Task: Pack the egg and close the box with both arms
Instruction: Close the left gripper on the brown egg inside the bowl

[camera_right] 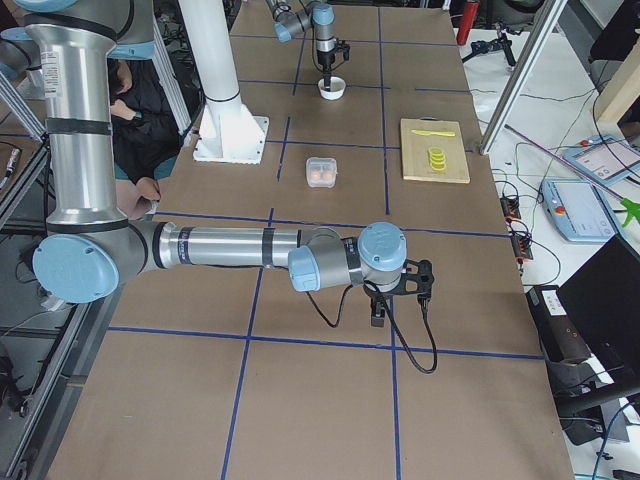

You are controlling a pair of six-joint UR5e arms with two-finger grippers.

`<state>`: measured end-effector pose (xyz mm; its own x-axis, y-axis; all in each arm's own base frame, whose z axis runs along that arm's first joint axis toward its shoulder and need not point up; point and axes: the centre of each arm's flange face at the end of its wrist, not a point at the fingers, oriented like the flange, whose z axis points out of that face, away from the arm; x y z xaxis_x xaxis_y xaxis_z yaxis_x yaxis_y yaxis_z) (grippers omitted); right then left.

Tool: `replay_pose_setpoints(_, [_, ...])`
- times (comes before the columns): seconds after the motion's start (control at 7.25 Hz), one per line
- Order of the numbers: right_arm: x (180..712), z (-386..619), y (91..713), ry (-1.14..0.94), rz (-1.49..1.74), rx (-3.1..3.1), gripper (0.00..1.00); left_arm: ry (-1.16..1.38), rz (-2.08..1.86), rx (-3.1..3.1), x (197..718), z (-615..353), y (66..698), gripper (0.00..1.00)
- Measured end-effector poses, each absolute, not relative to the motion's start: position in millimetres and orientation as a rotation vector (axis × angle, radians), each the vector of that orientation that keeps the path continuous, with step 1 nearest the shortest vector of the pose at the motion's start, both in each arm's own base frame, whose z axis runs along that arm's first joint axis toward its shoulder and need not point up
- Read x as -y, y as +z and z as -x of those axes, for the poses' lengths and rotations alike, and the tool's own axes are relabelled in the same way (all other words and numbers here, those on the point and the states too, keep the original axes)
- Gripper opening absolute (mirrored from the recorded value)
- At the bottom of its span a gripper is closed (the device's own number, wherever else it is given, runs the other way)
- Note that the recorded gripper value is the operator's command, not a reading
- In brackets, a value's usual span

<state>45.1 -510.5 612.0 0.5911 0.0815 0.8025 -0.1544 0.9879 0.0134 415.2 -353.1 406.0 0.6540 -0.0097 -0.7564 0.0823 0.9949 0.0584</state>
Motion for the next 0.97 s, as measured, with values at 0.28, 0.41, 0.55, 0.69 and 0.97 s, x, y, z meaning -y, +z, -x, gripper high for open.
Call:
replay_pose_setpoints(0.28, [510.7,-44.9,605.3,0.134,-0.094,0.934,1.00,-0.042,-0.080,-0.850,348.8,-420.7,409.9,0.83])
replay_pose_setpoints(0.41, [510.5,-44.6,601.8,0.133,-0.097,0.938,1.00,-0.036,-0.075,-0.846,346.2,-424.2,412.1,0.82])
replay_pose_setpoints(0.55, [510.4,-44.5,599.7,0.133,-0.099,0.941,1.00,-0.033,-0.073,-0.846,344.8,-425.8,412.3,0.71])
replay_pose_setpoints(0.69, [510.5,-44.4,598.7,0.133,-0.100,0.942,1.00,-0.028,-0.066,-0.852,343.8,-427.2,410.0,0.49])
replay_pose_setpoints(0.97, [509.3,-44.8,594.3,0.130,-0.108,0.944,1.00,-0.016,-0.042,-0.867,342.1,-429.0,405.6,0.00])
